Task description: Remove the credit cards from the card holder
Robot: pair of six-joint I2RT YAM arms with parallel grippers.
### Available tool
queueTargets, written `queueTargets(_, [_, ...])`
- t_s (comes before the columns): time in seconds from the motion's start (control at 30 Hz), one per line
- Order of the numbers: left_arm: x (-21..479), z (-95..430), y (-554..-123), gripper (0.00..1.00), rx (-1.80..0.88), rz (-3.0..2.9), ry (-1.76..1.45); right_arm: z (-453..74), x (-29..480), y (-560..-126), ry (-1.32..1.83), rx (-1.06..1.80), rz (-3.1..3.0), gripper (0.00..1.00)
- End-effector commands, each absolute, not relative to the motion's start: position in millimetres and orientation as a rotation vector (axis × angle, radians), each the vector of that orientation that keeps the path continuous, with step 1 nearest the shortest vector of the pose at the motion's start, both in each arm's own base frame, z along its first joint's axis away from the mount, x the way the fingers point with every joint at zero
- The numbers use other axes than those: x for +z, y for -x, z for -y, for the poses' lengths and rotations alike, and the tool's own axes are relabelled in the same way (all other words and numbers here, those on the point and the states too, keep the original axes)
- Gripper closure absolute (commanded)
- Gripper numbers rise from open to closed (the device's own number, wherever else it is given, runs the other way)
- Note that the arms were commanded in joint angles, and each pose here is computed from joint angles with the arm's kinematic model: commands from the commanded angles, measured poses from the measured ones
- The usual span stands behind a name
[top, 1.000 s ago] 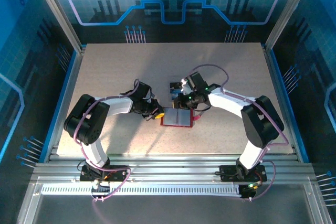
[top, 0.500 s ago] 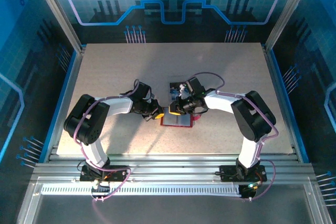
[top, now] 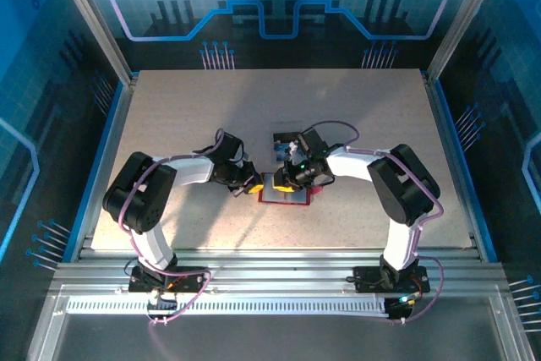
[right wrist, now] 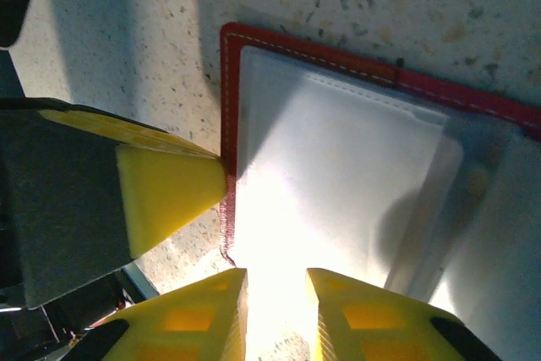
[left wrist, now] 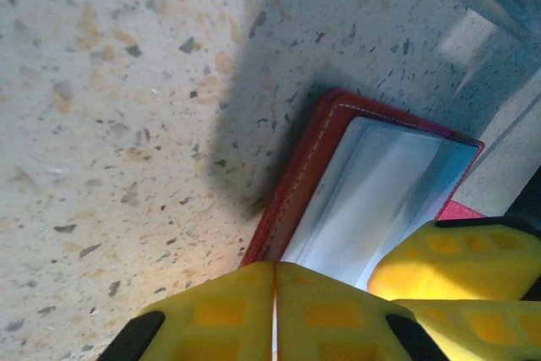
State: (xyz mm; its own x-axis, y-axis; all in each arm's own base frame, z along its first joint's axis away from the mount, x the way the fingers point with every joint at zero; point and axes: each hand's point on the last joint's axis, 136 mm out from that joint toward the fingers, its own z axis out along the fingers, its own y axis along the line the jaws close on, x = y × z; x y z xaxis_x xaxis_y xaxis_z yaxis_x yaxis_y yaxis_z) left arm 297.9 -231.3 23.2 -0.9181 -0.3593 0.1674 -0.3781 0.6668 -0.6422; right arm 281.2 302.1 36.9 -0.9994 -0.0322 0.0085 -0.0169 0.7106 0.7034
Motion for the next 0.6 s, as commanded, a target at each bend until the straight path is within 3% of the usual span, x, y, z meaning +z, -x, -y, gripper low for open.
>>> queueTargets(0.0, [14.6,230.9,-286.4,0.90,1.056,2.809,-0.618,-299.0,23.7,-268.7,-0.065,-1.096,2.875,0.73])
queueTargets(0.57, [8.9,229.1,-281.8,0.89,1.026,2.798,-0.617,-282.7,25.3,-268.1,-0.088,-0.957,2.948,0.70])
